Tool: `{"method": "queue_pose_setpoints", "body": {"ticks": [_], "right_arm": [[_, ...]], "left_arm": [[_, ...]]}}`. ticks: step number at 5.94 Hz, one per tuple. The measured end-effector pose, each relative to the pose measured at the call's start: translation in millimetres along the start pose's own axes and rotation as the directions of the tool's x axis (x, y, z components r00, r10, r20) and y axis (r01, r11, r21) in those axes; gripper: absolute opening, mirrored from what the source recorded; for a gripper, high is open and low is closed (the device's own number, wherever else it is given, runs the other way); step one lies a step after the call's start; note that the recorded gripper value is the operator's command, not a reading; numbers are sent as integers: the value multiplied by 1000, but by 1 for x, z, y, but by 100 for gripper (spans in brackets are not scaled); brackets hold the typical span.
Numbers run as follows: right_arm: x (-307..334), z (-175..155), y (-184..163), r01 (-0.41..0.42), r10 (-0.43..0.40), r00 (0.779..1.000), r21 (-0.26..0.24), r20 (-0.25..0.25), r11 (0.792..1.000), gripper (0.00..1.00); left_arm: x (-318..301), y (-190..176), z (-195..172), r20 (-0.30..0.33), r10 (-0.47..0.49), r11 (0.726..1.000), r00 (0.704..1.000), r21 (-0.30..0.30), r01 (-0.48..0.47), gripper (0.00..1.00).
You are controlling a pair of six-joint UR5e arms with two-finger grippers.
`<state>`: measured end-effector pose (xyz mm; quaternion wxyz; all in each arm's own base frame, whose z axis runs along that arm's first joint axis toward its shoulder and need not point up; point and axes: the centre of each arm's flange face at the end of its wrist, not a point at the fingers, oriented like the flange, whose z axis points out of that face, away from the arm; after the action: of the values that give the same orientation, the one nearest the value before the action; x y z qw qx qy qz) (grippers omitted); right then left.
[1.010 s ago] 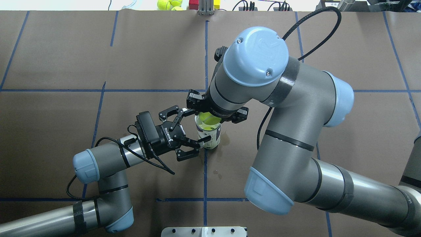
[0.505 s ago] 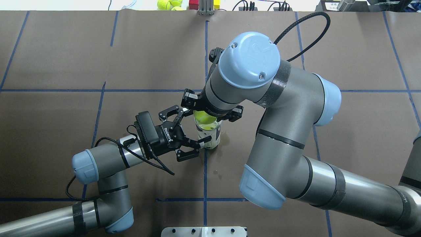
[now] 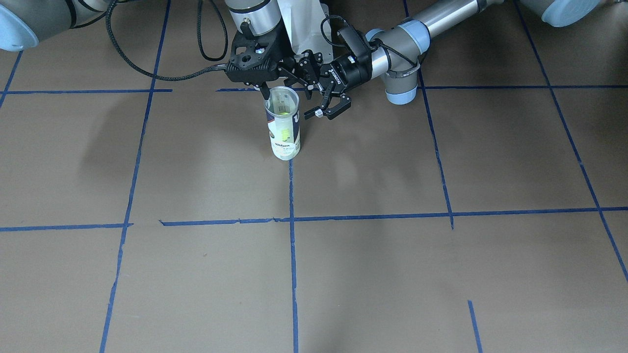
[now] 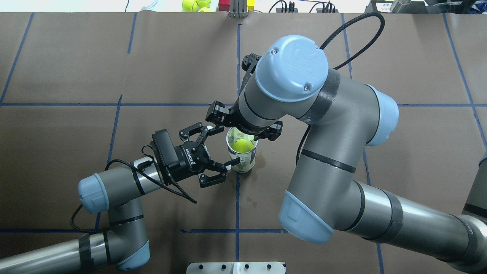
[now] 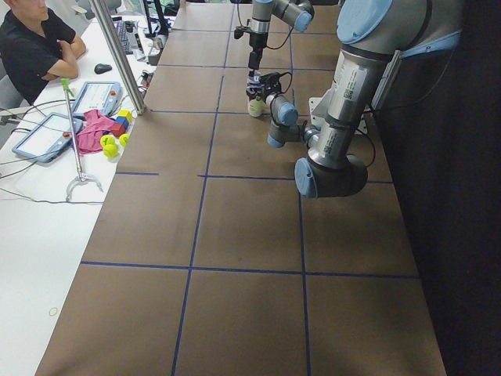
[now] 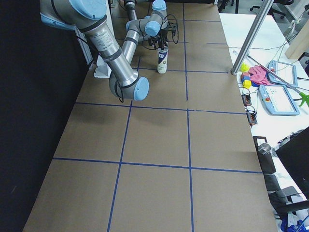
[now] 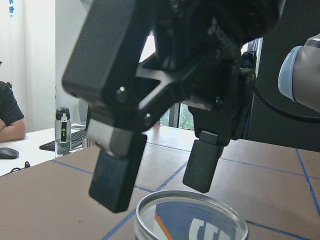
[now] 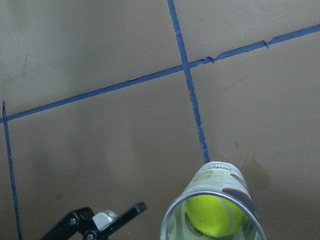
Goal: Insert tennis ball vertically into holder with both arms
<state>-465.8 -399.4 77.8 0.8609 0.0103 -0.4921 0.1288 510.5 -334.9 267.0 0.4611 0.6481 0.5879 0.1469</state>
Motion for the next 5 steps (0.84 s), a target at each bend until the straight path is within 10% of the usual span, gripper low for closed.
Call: {"method": "queue_pose_setpoints", "body": {"ticks": [3, 5], "right_arm": [[55, -47, -76, -55, 55, 998, 26, 4, 998, 100], [155, -70, -145, 56, -47, 995, 101, -86, 993, 100]], "left_arm": [[-6, -20, -44, 1, 3, 1000, 1000, 18, -3, 100], [-49, -35, -54, 82, 56, 998, 995, -27, -54, 100]]}}
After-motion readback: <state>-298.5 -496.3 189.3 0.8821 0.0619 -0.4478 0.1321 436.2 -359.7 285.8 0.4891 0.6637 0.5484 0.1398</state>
